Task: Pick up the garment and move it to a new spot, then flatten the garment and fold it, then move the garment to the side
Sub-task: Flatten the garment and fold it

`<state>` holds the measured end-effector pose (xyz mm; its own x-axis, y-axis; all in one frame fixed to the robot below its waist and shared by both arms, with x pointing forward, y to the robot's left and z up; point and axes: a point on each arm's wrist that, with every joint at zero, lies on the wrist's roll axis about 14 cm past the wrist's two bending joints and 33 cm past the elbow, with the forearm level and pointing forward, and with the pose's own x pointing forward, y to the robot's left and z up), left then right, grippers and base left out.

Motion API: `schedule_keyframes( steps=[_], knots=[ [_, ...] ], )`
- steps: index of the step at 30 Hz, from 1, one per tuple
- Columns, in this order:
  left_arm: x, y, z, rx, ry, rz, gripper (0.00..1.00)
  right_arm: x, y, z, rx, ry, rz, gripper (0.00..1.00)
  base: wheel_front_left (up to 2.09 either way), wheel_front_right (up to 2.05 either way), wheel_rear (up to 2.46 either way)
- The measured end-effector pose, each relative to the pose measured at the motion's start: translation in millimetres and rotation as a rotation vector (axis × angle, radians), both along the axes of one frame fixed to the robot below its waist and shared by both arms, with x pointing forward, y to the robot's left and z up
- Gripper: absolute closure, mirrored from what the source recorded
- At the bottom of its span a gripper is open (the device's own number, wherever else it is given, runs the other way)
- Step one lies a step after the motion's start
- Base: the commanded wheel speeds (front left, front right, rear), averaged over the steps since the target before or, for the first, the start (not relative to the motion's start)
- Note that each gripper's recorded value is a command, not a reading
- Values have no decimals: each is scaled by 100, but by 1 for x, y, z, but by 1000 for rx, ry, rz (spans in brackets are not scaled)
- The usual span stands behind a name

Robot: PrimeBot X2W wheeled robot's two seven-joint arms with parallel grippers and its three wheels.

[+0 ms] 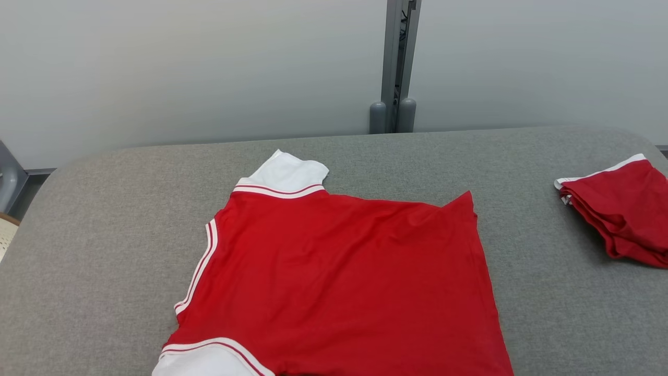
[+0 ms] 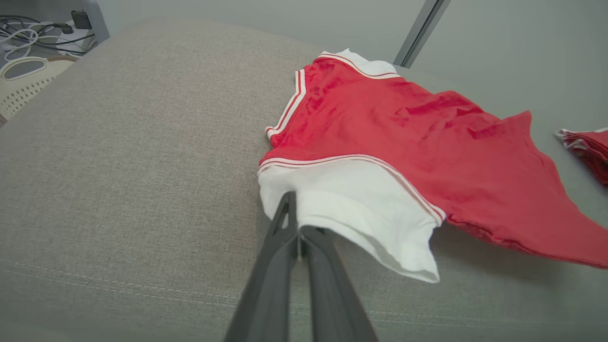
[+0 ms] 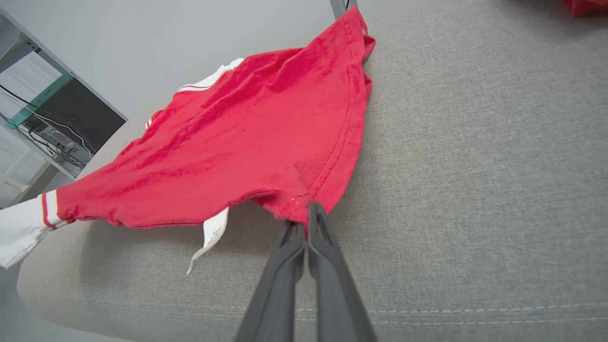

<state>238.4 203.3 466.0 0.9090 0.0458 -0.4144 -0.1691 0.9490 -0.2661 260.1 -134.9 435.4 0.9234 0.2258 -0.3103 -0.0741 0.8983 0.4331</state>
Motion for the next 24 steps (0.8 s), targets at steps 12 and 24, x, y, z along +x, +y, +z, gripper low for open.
schedule_keyframes(
  steps=[12, 24],
  knots=[
    [67, -15, 5, 37, 16, -208, 100, 39, -6, -8, -3, 45, -23, 100, 0, 0, 0],
    [146, -26, -19, 35, 44, -293, 100, 85, -15, -33, 13, 73, -71, 100, 0, 0, 0]
  ],
)
